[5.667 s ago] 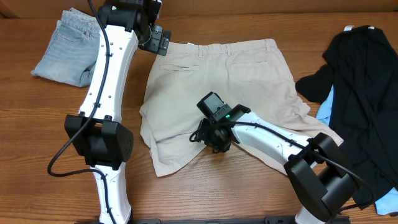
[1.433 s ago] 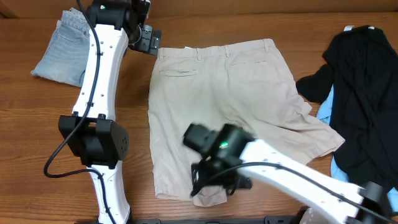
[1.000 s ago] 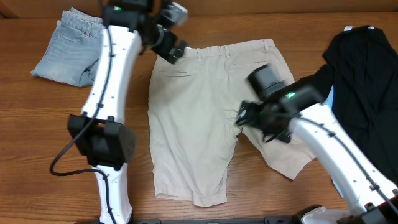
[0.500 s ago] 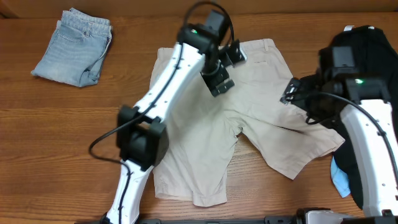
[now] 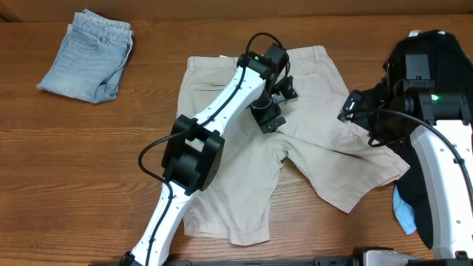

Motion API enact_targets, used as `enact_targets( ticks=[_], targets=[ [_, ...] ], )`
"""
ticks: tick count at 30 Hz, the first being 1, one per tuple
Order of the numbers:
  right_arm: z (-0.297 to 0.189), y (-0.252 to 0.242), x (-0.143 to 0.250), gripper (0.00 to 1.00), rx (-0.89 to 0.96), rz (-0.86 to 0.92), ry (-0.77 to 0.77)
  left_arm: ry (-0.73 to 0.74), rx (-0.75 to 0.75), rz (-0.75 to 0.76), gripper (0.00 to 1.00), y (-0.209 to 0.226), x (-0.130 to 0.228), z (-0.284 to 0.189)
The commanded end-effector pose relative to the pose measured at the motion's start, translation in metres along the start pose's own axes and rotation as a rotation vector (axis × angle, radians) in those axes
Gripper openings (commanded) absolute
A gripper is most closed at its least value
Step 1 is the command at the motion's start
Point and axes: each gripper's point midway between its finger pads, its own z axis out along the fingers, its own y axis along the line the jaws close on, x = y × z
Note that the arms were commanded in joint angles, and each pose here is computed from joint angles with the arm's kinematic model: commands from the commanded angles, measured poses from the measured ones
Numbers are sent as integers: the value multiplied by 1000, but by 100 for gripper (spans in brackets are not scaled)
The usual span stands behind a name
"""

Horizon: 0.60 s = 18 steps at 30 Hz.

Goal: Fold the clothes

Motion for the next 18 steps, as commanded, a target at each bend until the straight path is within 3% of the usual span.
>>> enact_targets(
  ticks=[1, 13, 18],
  targets=[
    [-13, 5, -8, 100, -27, -13, -51, 65, -81, -178, 100, 25, 16, 22],
    [-7, 9, -13, 100, -46, -15, -63, 143, -178, -821, 100, 126, 109, 34],
    [3, 16, -10, 100, -82, -17, -30, 181, -73, -1023, 100, 150, 165, 22]
  ],
)
